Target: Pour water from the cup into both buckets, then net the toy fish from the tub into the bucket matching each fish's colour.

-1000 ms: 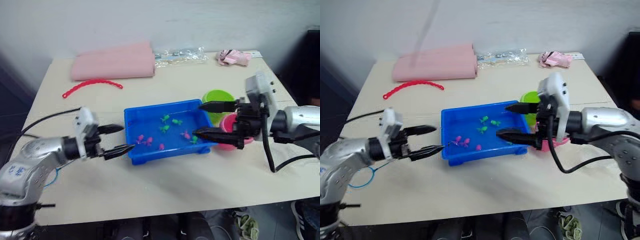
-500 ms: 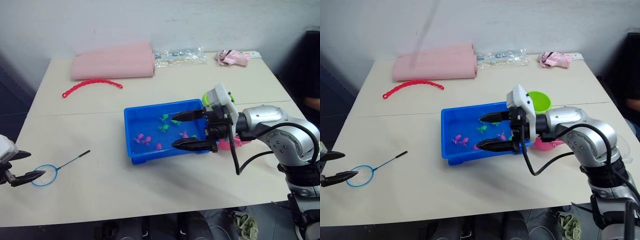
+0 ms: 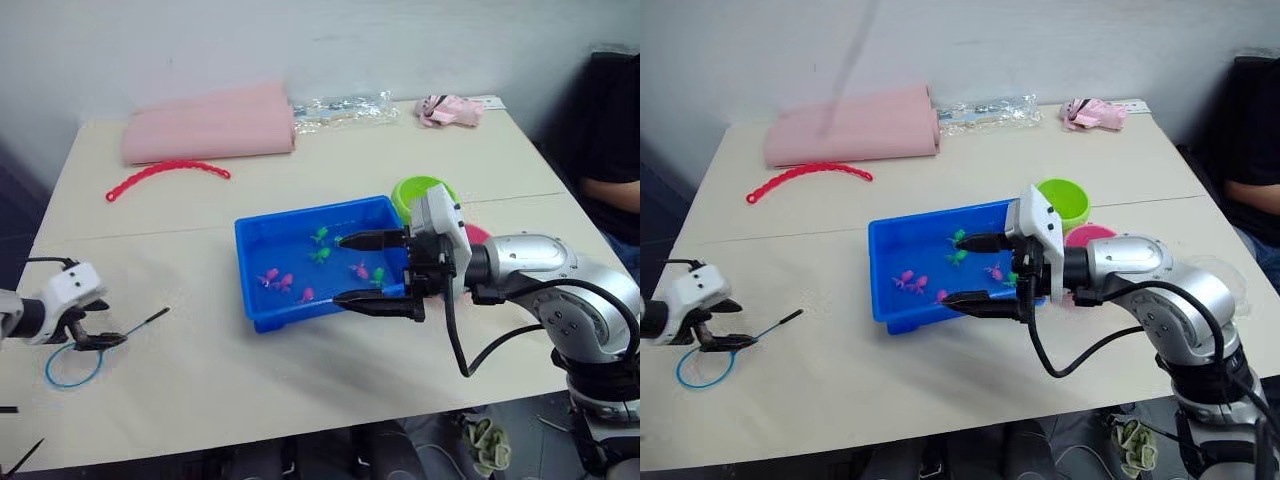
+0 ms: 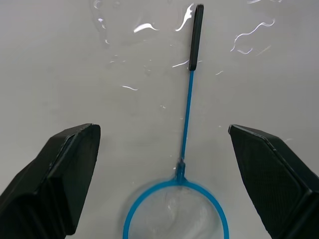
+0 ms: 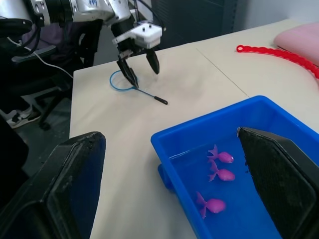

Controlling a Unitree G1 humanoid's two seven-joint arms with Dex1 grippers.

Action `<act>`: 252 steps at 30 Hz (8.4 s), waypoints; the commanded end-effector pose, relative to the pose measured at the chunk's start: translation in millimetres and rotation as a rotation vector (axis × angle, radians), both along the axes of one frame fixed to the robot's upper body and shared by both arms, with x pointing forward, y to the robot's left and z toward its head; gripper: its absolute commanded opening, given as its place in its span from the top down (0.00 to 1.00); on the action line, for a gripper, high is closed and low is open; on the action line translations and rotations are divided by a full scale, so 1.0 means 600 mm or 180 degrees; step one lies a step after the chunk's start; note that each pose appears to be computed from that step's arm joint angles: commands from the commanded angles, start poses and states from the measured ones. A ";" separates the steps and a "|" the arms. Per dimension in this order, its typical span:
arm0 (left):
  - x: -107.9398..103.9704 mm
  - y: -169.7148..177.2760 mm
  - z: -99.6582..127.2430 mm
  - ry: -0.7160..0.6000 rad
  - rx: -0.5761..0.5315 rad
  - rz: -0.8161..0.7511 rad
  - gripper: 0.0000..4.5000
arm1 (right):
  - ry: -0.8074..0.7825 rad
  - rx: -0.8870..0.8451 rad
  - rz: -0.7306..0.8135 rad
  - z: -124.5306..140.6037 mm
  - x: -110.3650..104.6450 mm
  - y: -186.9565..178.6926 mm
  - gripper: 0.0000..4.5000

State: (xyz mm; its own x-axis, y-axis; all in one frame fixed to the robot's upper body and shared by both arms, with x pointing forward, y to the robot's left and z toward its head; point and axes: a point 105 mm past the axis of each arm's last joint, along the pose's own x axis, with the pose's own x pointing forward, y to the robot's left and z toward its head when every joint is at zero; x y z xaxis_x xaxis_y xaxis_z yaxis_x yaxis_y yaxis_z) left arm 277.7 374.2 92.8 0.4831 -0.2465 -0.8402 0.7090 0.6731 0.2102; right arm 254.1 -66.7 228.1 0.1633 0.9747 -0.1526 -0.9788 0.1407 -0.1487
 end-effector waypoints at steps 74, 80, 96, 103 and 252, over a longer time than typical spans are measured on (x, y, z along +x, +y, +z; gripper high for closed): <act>0.054 -0.451 0.224 -0.0944 -0.0760 -0.3157 1.00 | -0.0777 -0.1264 0.0135 0.024 0.075 0.066 0.97; 0.059 -0.453 0.222 -0.0976 -0.0744 -0.3125 1.00 | -0.0806 -0.1293 0.0171 0.026 0.075 0.066 0.97; 0.065 -0.460 0.216 -0.1022 -0.0664 -0.3179 1.00 | -0.0834 -0.1311 0.0109 0.031 0.073 0.075 0.52; 0.069 -0.462 0.221 -0.1070 -0.0690 -0.3167 1.00 | -0.0857 -0.1353 0.0069 0.025 0.078 0.074 0.99; 0.055 -0.527 0.226 -0.1074 -0.2977 -0.2762 0.00 | -0.4155 -0.4244 -0.1617 0.011 -0.051 -0.375 1.00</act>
